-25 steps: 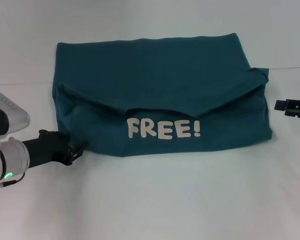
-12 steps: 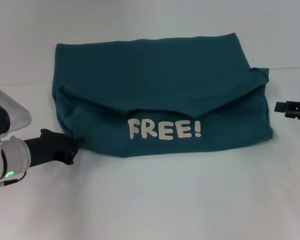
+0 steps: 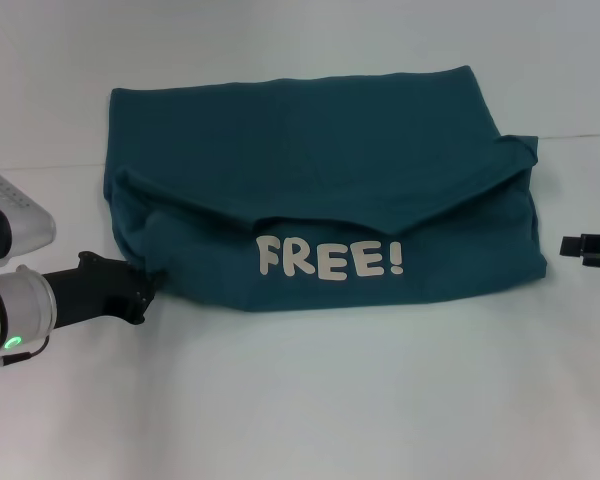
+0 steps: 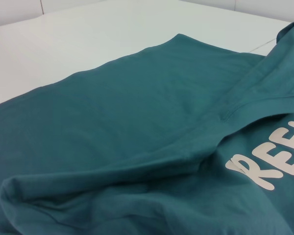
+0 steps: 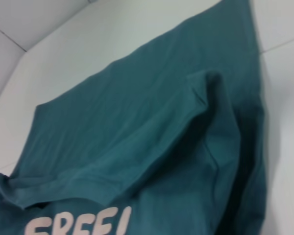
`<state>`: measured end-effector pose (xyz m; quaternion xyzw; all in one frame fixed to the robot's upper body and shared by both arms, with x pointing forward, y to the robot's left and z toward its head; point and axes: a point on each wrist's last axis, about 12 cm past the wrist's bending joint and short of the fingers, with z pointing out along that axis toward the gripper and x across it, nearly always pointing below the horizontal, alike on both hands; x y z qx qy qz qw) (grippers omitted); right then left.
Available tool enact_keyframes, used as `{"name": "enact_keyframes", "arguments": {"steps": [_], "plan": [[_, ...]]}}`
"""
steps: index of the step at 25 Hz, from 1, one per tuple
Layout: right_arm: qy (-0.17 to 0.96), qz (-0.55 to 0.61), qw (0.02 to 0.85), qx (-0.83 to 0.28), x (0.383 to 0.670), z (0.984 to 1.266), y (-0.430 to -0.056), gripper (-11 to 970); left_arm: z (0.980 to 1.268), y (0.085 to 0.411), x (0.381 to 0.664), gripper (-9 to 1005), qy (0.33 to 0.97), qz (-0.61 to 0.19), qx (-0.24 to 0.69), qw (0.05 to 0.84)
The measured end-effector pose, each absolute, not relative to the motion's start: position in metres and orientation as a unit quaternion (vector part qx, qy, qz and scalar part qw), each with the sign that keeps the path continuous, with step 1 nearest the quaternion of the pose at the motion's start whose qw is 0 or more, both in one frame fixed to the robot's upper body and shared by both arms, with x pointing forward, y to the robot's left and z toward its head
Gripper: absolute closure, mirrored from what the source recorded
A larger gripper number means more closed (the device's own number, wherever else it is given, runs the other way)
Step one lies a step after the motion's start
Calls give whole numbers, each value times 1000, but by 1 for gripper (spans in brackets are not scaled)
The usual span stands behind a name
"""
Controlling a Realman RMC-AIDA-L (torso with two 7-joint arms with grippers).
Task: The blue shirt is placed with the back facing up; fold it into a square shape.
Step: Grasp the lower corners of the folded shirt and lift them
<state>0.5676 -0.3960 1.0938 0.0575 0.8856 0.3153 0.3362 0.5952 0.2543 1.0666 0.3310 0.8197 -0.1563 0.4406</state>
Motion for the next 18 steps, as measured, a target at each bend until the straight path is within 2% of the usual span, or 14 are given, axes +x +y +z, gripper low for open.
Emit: {"name": "enact_keyframes", "arguments": {"steps": [18], "plan": [[895,265,356,36,598,1072,-344,436,1068,255,596,977,819,-155,333,441]]}}
